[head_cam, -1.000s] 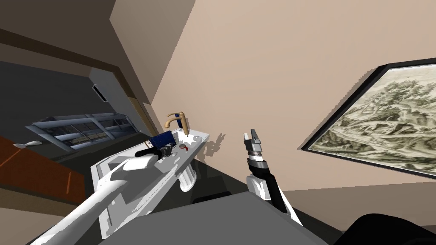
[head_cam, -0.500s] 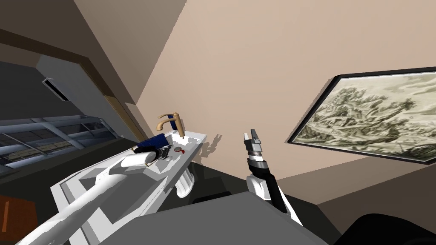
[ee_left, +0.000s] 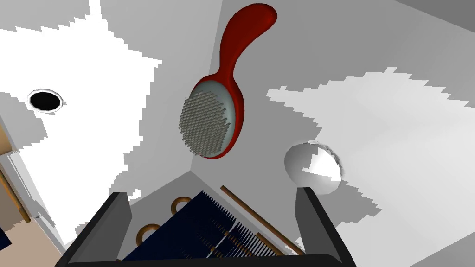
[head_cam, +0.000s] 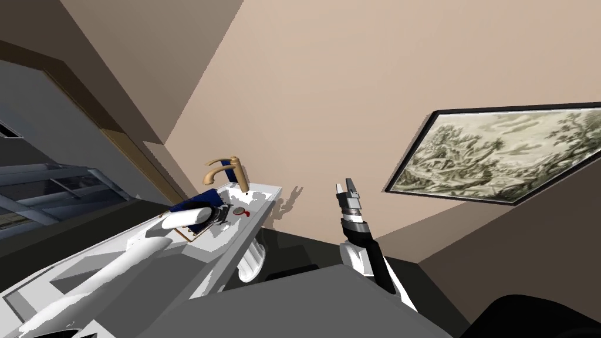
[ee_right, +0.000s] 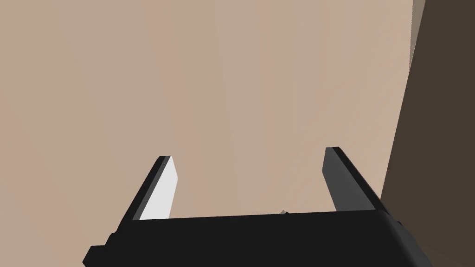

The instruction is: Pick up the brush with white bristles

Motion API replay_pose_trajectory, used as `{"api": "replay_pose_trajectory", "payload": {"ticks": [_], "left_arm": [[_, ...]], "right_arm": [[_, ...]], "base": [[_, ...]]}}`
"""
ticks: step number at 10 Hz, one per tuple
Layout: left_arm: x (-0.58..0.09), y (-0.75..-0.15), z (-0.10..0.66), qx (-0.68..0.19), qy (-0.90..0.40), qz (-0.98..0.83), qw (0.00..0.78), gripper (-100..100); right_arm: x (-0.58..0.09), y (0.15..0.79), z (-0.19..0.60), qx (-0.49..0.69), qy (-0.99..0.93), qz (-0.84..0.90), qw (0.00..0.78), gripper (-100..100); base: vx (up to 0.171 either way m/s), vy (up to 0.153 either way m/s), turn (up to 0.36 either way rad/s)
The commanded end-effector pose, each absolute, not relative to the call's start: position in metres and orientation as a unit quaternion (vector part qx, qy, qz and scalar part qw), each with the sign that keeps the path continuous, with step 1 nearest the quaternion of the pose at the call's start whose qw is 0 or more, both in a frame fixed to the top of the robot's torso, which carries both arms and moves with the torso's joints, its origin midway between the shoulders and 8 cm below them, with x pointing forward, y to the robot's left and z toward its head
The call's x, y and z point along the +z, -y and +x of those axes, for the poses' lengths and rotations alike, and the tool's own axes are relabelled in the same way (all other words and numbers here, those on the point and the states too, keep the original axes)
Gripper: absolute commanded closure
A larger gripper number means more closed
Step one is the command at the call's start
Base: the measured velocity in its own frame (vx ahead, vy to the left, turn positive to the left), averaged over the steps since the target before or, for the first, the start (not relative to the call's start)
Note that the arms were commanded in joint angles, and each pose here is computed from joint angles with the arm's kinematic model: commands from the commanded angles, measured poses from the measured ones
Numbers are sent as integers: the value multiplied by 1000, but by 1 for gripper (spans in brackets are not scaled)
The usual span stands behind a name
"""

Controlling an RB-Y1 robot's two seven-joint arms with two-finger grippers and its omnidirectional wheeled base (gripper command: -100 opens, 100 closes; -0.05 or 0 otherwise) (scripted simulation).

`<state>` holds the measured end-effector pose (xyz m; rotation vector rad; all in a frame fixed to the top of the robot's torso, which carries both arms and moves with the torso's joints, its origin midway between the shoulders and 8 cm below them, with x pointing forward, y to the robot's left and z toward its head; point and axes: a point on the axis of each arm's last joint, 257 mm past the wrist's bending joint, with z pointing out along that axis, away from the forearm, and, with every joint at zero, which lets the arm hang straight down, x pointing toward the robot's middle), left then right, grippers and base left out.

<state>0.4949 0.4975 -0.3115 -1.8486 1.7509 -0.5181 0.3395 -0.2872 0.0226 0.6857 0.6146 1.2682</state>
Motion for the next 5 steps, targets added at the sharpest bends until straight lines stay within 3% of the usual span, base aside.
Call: {"api": "replay_pose_trajectory", "payload": {"ticks": [1,5], "left_arm": [[-321,-508,483,-173,-650,-699,244,-100],[-349,-520,450,-134,-647,-727,184,-100]], "right_arm": [[23,287,340,571,-277,309,708,0],[23,287,340,571,-277,309,708,0]], "base": [[34,64,-270],[62,69,-218]]}}
